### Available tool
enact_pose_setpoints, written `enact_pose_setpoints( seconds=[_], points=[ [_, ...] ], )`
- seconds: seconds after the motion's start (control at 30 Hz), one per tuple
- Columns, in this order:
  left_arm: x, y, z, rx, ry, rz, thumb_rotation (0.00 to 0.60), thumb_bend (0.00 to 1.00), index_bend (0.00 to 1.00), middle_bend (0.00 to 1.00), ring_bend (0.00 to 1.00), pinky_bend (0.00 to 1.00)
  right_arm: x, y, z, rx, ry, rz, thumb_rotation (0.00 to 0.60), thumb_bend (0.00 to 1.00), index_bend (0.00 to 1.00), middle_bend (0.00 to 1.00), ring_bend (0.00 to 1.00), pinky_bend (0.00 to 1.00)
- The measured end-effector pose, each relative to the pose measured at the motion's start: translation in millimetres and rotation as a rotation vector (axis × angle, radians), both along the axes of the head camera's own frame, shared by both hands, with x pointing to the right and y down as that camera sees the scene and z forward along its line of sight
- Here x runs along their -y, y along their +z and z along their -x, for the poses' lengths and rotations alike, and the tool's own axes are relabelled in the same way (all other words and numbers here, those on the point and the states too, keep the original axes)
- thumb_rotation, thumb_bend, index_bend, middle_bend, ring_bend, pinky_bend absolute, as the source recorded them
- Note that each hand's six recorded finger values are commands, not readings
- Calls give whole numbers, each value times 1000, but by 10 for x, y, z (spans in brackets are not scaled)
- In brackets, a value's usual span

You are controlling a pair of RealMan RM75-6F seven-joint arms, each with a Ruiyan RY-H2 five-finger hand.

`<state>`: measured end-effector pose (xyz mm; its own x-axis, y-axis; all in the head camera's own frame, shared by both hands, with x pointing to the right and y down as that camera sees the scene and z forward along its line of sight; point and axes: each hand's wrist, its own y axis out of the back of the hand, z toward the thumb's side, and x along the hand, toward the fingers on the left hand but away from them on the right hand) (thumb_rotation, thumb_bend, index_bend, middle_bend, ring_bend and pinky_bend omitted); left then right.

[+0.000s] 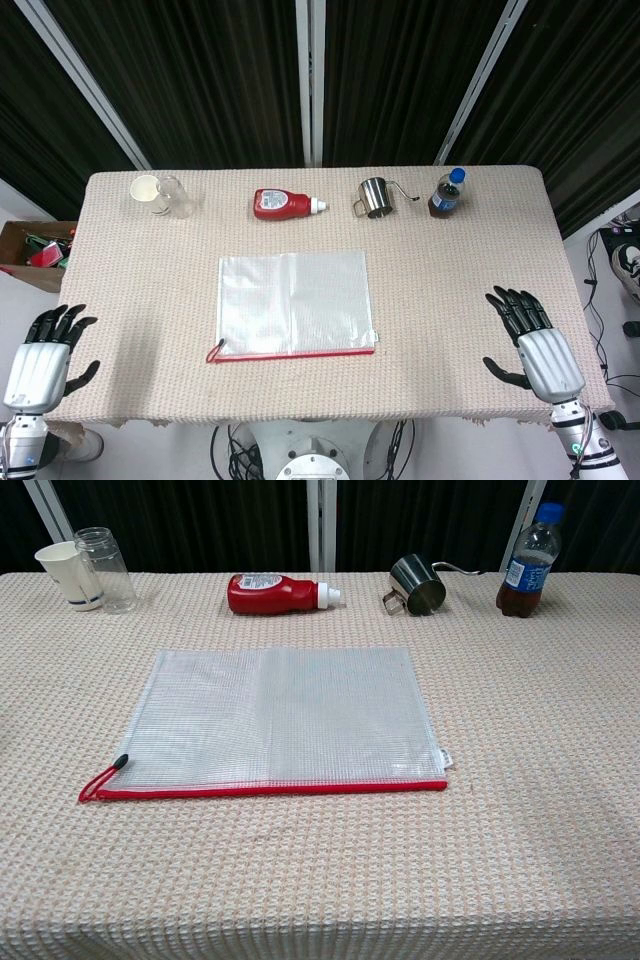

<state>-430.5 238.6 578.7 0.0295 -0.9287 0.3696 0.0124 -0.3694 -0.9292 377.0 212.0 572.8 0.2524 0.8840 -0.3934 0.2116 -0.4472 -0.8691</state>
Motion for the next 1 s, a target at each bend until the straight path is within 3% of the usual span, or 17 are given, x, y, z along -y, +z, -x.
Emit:
enact_pose_setpoints(
  seconds=[0.17,0.37,0.7,0.83,1.0],
  points=[
    [1,1,-12,-5,-9,-2,600,204,269,143,110,157,14,57,193,36,-66,26,600,136,0,31,0,0],
    [-4,4,-63,-3,3,2,600,203,268,143,110,157,51,288,754,120,-248,128,600,137,0,31,0,0],
    [-25,-35,3,22,-16,6,600,203,268,143,110,157,63,986,2446,289,-617,352,600,140,0,31,0,0],
    [-21,-26,33,25,-26,10,600,203,268,143,110,157,135,1239,2963,291,-669,374,600,139,0,31,0,0],
    [-18,10,71,26,-36,21,600,203,268,143,110,157,308,1526,3380,259,-669,369,600,139,0,31,0,0]
  ],
)
